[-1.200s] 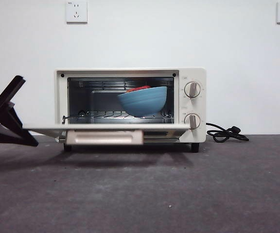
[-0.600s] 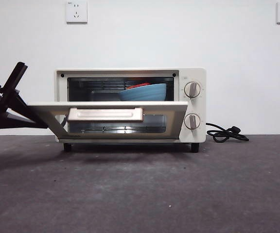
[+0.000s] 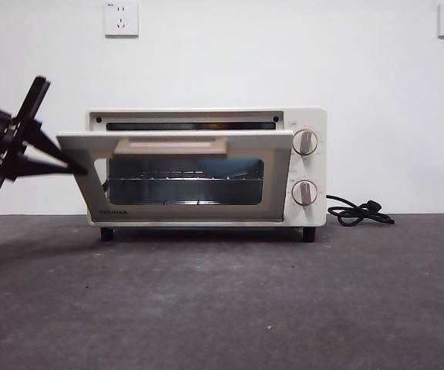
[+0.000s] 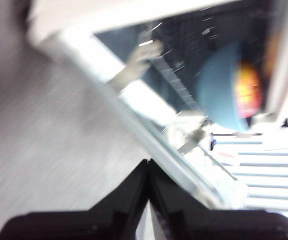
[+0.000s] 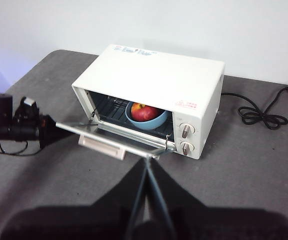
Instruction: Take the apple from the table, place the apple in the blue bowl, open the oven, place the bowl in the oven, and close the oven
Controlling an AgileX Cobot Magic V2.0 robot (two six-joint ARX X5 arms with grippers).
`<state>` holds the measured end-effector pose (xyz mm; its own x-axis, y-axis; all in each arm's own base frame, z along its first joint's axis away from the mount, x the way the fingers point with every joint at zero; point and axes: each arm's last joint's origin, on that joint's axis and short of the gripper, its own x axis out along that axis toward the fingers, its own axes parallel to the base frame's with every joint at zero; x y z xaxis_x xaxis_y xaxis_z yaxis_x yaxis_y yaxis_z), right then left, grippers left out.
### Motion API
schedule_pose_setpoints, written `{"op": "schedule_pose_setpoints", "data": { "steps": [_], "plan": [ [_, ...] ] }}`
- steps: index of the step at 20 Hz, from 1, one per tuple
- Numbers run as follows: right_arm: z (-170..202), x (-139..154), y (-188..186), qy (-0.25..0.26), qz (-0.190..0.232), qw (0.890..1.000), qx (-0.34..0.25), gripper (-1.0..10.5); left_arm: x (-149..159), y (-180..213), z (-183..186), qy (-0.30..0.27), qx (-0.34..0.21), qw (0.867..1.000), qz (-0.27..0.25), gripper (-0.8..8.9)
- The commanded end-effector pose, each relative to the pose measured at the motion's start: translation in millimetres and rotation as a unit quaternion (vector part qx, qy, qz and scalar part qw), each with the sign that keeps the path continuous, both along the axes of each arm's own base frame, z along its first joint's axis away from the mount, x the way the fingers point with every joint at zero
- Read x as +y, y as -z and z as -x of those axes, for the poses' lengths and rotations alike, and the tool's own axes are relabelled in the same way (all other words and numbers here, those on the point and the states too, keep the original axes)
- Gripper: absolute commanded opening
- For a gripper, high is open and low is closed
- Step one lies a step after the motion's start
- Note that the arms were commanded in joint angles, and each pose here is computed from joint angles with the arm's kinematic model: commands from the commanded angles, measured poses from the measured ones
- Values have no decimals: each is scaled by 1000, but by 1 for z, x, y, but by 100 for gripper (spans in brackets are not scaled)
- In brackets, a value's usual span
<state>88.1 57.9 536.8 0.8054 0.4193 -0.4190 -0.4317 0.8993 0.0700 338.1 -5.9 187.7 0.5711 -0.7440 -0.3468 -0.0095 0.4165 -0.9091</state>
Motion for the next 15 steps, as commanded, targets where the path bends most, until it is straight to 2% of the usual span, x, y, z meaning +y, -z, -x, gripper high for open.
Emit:
{"op": "schedule_pose_setpoints", "data": {
  "steps": [1,9,15],
  "plan": [
    [1,0,3,-3,10,1000,11,-3,-2,-16,-9,3,-27,1000,7,-7],
    [7,-4,2,-3,5,1000,3,-3,1,-51,-28,-52,-77,995,-22,-7],
    [13,-9,0,-3,0,1000,-4,-2,2,-65,-34,-66,-99,992,-28,-7]
  ]
}}
